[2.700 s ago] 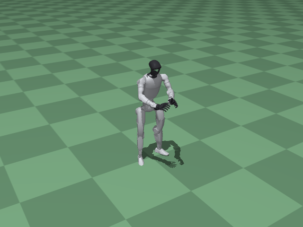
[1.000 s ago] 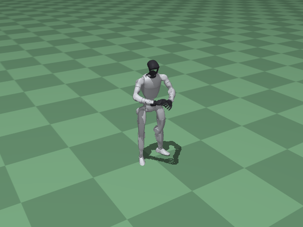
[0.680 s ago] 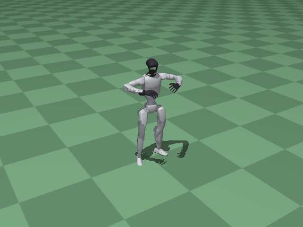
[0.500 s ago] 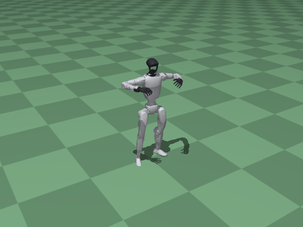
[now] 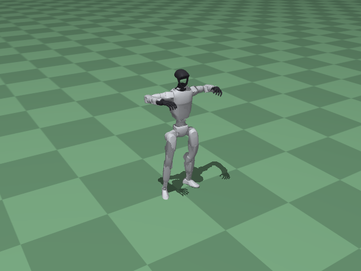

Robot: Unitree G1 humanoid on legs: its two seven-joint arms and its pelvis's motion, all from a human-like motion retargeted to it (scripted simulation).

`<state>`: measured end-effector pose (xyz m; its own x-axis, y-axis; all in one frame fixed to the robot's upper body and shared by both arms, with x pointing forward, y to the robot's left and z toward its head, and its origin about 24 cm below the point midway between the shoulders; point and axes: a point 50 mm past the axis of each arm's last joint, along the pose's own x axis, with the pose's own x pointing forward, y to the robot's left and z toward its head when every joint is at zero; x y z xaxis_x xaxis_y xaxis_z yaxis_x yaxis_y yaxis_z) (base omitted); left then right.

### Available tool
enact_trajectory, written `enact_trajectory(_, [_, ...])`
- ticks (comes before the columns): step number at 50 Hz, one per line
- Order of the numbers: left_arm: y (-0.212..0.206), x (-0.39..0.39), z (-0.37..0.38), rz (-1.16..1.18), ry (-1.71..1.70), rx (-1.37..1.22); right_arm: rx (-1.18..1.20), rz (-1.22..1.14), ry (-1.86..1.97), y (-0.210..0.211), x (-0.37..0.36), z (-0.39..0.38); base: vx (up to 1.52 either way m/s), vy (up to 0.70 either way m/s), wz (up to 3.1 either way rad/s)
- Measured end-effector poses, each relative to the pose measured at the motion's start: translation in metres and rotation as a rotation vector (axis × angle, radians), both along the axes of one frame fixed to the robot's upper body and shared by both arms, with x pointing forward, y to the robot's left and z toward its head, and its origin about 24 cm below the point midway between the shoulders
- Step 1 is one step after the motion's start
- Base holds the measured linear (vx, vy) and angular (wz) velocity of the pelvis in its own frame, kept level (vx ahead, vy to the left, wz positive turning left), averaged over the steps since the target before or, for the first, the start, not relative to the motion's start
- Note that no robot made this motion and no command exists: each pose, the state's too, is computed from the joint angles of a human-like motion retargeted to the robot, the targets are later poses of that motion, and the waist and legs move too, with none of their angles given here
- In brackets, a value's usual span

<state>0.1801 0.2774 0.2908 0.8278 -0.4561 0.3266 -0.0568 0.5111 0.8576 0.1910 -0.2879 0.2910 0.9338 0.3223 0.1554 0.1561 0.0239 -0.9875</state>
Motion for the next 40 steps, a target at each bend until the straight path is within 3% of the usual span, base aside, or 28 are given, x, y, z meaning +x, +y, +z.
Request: enact_trajectory(40, [0.001, 0.003, 0.014, 0.012, -0.057, 0.053, -0.023, -0.005, -0.039, -0.003, 0.006, 0.016, -0.01, 0.0, 0.0])
